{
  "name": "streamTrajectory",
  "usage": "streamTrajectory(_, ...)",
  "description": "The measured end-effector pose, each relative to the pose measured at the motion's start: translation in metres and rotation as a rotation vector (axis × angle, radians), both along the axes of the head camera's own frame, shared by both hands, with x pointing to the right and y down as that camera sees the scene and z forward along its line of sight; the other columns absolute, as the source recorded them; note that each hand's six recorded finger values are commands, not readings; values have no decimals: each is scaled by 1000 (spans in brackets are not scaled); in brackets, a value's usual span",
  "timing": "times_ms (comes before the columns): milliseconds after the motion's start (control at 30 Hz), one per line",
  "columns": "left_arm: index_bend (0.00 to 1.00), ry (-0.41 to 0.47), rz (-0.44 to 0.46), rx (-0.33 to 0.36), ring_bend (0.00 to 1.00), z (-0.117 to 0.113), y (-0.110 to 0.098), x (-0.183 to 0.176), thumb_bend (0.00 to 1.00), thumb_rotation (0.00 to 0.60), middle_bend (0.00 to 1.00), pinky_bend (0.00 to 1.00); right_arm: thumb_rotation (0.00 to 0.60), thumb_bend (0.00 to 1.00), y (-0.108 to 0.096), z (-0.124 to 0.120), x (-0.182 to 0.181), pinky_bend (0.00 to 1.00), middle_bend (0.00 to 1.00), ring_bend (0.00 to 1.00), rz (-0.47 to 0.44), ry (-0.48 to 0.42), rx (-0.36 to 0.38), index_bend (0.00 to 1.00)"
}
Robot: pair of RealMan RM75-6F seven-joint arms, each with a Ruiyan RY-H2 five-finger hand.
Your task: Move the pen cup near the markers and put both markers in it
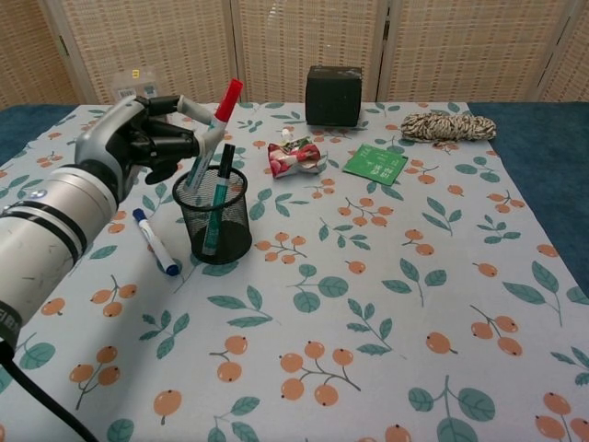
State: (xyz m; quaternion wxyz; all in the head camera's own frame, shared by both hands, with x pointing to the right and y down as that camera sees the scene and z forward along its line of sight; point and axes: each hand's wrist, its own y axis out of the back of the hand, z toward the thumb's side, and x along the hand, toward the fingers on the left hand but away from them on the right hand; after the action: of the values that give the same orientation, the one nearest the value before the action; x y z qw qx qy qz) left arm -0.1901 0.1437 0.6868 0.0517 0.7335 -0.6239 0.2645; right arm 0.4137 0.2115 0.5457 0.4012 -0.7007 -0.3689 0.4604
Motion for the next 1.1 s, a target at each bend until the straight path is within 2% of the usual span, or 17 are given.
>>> streamTrajectory(167, 196, 2, 33, -28, 900, 6, 4, -6, 186, 600, 973, 917, 600, 66, 0, 0, -1, 0, 0, 0, -2, 2, 2, 0)
streamTrajectory(267, 124, 4, 48, -25, 889, 4, 5, -6, 151, 600, 957, 906, 600, 66, 0, 1, -1, 0, 0, 0, -3, 3, 1, 0)
streamTrajectory(400, 154, -11, 76, -1, 889, -7, 6, -9, 150, 600, 957, 905, 600, 66, 0, 0, -1, 0, 0, 0, -3, 1, 2, 0)
streamTrajectory(500, 219, -64, 113, 48, 890, -20, 9, -21, 150, 600, 956, 905, 600, 65, 0, -1, 1, 0, 0, 0, -1, -2, 2, 0)
streamTrajectory(633, 262, -162, 152, 122, 890, -48, 17, -55, 150, 600, 956, 905, 600, 66, 0, -1, 1, 0, 0, 0, -1, -3, 3, 0)
streamTrajectory(800, 309, -277, 229, 151, 892, -76, 34, -100, 150, 600, 956, 905, 600, 65, 2, 3, -3, 0, 0, 0, -14, 8, -9, 0)
streamTrajectory(933, 330, -352, 367, 137, 896, -89, 53, -130, 150, 600, 956, 905, 600, 66, 4, 6, -9, 0, 0, 0, -34, 10, -27, 0)
streamTrajectory(1100, 330, -439, 625, 72, 896, -72, 79, -142, 150, 600, 956, 905, 600, 66, 6, 6, -10, 0, 0, 0, -35, 13, -23, 0)
